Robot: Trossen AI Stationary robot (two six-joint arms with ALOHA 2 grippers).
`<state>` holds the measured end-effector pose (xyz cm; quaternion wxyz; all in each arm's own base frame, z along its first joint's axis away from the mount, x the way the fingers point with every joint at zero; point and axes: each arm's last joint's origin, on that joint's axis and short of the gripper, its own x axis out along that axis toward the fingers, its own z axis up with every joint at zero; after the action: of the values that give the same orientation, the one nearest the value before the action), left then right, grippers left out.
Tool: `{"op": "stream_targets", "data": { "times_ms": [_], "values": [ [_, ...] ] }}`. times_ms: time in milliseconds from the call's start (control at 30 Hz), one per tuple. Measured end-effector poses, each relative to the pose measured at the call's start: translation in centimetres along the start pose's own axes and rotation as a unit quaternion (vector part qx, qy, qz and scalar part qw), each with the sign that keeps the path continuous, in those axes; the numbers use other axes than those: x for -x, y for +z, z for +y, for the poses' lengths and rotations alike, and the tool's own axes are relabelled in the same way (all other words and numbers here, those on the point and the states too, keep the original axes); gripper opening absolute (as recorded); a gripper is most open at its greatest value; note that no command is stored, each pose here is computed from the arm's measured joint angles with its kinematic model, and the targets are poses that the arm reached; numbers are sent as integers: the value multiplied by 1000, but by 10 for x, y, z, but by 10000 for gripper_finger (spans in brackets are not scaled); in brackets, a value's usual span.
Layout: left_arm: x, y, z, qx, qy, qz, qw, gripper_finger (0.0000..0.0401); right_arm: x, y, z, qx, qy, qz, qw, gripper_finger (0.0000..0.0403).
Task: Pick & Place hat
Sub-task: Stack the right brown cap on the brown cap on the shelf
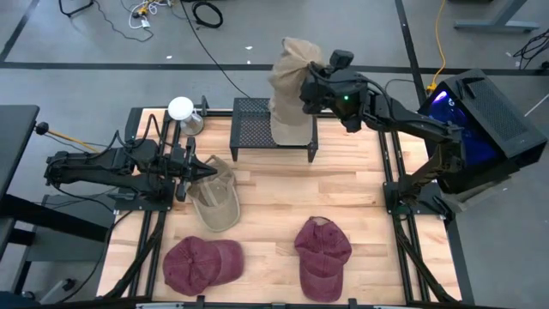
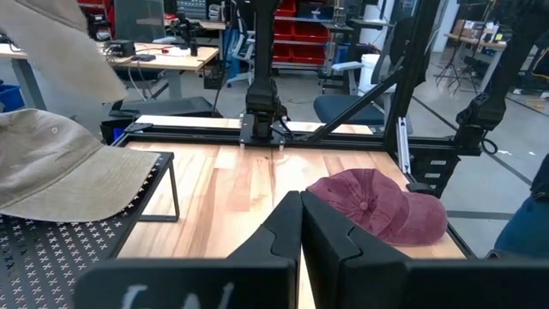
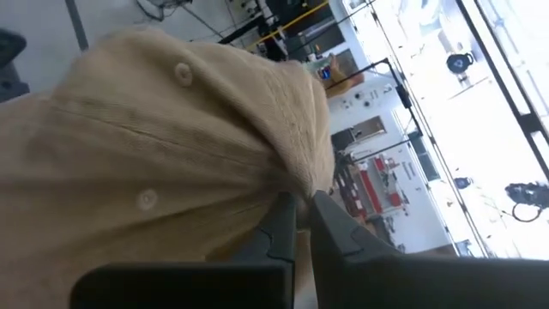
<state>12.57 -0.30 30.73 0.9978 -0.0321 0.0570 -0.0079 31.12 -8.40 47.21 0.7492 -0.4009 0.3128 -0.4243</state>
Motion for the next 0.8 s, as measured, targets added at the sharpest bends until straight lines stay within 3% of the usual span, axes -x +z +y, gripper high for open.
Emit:
{"op": "stream_targets", "data": {
  "times_ms": [400, 800],
  "values": [
    [0, 0, 0, 0, 0, 0, 1000, 14, -1, 9, 14, -43, 11, -9, 999, 9],
    [0, 0, 0, 0, 0, 0, 1000, 14, -4, 5, 34, -41, 48, 26, 998, 9]
  ]
}}
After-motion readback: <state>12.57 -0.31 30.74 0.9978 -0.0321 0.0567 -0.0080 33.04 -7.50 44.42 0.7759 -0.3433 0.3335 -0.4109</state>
